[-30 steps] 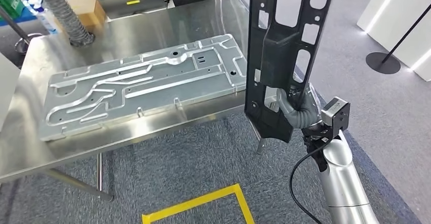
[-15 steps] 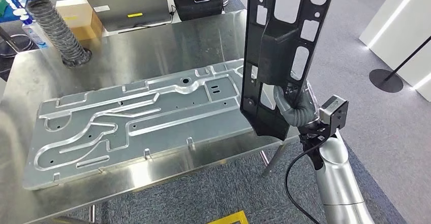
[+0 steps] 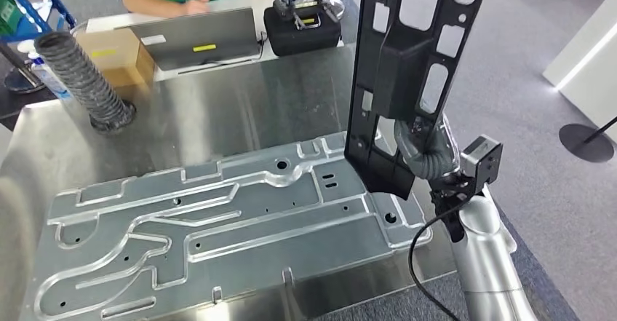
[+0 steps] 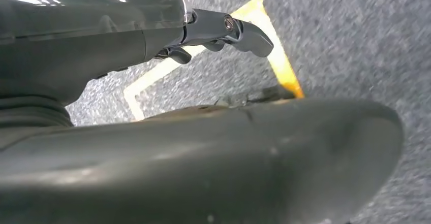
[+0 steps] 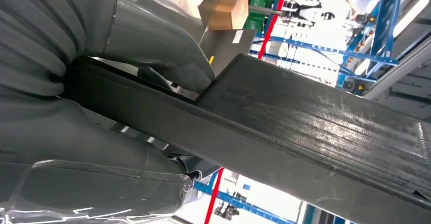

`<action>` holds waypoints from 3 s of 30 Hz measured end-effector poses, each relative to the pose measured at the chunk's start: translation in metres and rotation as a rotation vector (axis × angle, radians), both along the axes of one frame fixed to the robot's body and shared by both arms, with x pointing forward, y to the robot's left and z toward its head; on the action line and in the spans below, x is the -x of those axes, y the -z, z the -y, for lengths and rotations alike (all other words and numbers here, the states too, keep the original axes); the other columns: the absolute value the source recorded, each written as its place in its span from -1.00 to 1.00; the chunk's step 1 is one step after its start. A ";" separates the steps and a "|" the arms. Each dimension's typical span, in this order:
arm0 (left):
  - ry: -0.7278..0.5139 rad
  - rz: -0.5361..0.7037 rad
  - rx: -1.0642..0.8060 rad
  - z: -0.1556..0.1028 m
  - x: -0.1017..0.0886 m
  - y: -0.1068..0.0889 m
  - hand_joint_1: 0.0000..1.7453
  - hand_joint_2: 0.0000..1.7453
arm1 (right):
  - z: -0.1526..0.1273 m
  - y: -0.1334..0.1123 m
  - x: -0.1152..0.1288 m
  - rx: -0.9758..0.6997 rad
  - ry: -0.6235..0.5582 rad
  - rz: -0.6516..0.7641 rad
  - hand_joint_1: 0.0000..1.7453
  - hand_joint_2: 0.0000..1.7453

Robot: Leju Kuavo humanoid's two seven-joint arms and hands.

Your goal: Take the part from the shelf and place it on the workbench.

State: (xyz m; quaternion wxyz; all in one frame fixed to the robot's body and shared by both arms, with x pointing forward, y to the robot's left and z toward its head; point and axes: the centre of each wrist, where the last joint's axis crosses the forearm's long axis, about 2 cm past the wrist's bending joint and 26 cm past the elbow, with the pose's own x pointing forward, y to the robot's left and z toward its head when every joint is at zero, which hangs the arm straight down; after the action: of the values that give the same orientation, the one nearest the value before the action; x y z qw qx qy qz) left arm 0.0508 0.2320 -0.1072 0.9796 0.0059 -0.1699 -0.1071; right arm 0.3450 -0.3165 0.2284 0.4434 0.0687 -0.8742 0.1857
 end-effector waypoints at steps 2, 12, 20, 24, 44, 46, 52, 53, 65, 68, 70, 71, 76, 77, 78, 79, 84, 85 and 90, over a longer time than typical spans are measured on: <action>0.000 -0.001 0.000 0.000 0.000 0.000 -1.00 -1.00 | 0.000 0.000 0.000 0.000 0.000 0.000 1.00 1.00; 0.001 -0.040 0.005 0.002 0.023 0.002 -1.00 -1.00 | -0.002 0.000 0.000 -0.008 -0.002 0.000 1.00 1.00; 0.000 -0.038 0.007 0.003 0.023 0.002 -1.00 -1.00 | -0.029 -0.001 -0.001 -0.112 -0.018 0.005 1.00 1.00; -0.001 -0.037 0.005 0.002 0.022 0.002 -1.00 -1.00 | -0.031 -0.002 -0.002 -0.124 -0.019 0.009 1.00 1.00; 0.001 -0.038 0.004 0.001 0.022 0.002 -1.00 -1.00 | -0.024 -0.004 -0.003 -0.091 -0.005 0.014 1.00 1.00; 0.001 -0.036 0.004 0.000 0.020 0.002 -1.00 -1.00 | -0.025 -0.003 -0.003 -0.091 -0.002 0.012 1.00 1.00; 0.001 -0.024 0.002 -0.001 0.013 0.002 -1.00 -1.00 | -0.025 -0.003 -0.003 -0.089 0.000 0.009 1.00 1.00; 0.000 -0.023 0.002 -0.001 0.013 0.002 -1.00 -1.00 | -0.025 -0.003 -0.003 -0.089 0.000 0.009 1.00 1.00; 0.000 -0.042 0.001 -0.001 0.023 0.003 -1.00 -1.00 | -0.017 -0.004 -0.003 -0.062 0.009 0.013 1.00 1.00; -0.007 -0.034 -0.011 -0.003 0.025 0.003 -1.00 -1.00 | -0.017 -0.002 -0.002 -0.098 -0.010 0.010 1.00 1.00; -0.034 -0.014 -0.036 -0.006 0.024 0.003 -1.00 -1.00 | -0.014 0.004 0.002 -0.212 -0.062 0.011 1.00 1.00; -0.054 -0.013 -0.049 -0.009 0.024 0.003 -1.00 -1.00 | -0.013 0.006 0.004 -0.283 -0.088 0.016 1.00 1.00; -0.121 -0.083 -0.111 -0.019 0.025 0.004 -1.00 -1.00 | -0.008 0.015 0.009 -0.434 -0.099 0.027 1.00 1.00; -0.125 -0.101 -0.119 -0.020 0.024 0.004 -1.00 -1.00 | -0.007 0.019 0.011 -0.444 -0.090 0.016 1.00 1.00; -0.125 -0.117 -0.124 -0.021 0.023 0.004 -1.00 -1.00 | -0.005 0.024 0.014 -0.456 -0.080 0.005 1.00 1.00; -0.124 -0.129 -0.125 -0.021 0.021 0.004 -1.00 -1.00 | -0.004 0.028 0.016 -0.468 -0.072 -0.005 1.00 1.00; -0.119 -0.174 -0.133 -0.028 0.017 0.004 -1.00 -1.00 | 0.000 0.042 0.023 -0.512 -0.051 -0.024 1.00 1.00; -0.123 -0.179 -0.132 -0.028 0.017 0.004 -1.00 -1.00 | 0.000 0.043 0.023 -0.515 -0.050 -0.026 1.00 1.00; -0.149 -0.178 -0.122 -0.027 0.018 0.004 -1.00 -1.00 | 0.001 0.044 0.019 -0.516 -0.054 -0.031 1.00 1.00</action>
State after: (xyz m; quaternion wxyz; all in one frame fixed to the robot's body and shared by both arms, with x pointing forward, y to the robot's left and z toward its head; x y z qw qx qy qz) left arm 0.0332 0.2592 -0.1113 0.9939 0.0684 -0.0743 -0.0442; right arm 0.3259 -0.3172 0.1844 0.4193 0.2055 -0.8837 -0.0327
